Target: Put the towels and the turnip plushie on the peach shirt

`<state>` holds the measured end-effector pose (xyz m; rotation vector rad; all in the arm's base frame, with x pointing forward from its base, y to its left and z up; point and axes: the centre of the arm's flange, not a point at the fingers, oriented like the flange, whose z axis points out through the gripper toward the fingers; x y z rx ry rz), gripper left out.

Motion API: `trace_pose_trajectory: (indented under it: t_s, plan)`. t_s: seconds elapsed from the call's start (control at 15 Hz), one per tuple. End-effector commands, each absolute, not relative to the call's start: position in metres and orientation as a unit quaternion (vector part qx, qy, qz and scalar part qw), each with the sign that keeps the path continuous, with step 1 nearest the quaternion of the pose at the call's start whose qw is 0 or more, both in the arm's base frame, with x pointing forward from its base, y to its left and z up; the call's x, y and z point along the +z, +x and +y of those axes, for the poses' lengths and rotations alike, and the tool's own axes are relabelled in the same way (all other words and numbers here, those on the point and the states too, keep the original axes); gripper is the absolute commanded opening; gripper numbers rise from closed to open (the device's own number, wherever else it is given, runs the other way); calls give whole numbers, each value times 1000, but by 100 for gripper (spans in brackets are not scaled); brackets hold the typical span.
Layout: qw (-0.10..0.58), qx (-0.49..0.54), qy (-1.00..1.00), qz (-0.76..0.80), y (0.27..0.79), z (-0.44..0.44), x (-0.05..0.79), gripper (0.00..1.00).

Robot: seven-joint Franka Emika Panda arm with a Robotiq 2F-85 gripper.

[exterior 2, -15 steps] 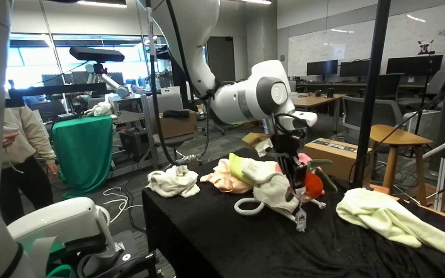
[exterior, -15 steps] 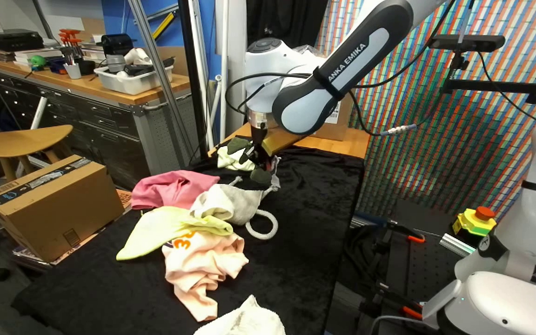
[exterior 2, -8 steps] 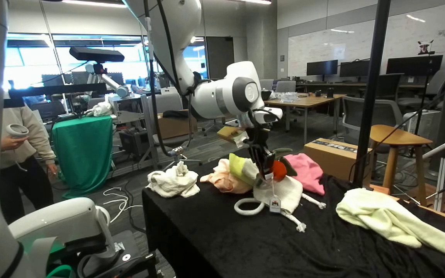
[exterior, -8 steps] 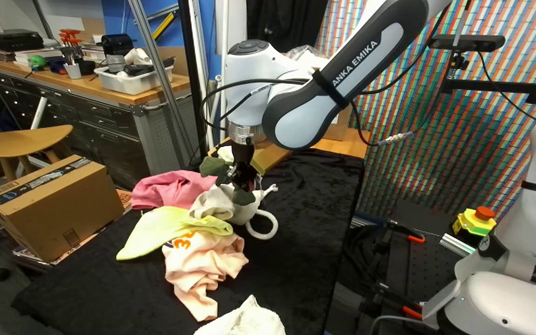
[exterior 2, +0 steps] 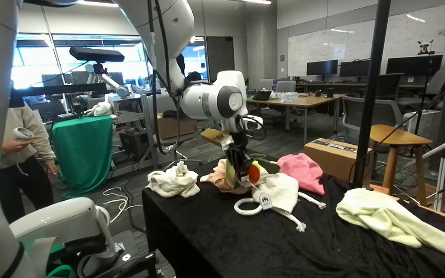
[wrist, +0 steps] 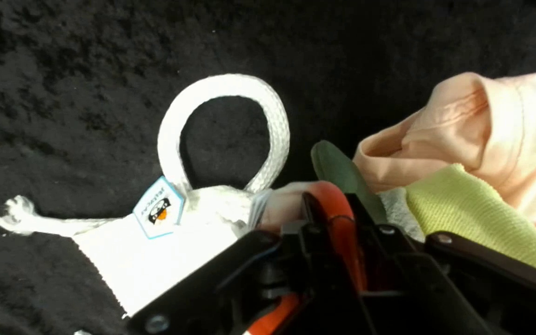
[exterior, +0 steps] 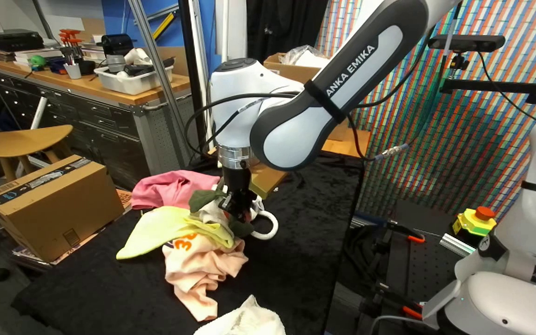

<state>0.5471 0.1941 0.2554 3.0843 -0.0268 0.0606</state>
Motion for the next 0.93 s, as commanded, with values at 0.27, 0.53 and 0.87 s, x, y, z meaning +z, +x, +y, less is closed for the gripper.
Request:
trace_pose_trajectory:
  t_s: [0.27,0.53,0.87]
  plan:
    - [44,-8,999,-2,558,205,239,42]
    - [48,-12,999,-10,561,199,237,70]
    - [67,1,997,-24,564,179,251,100]
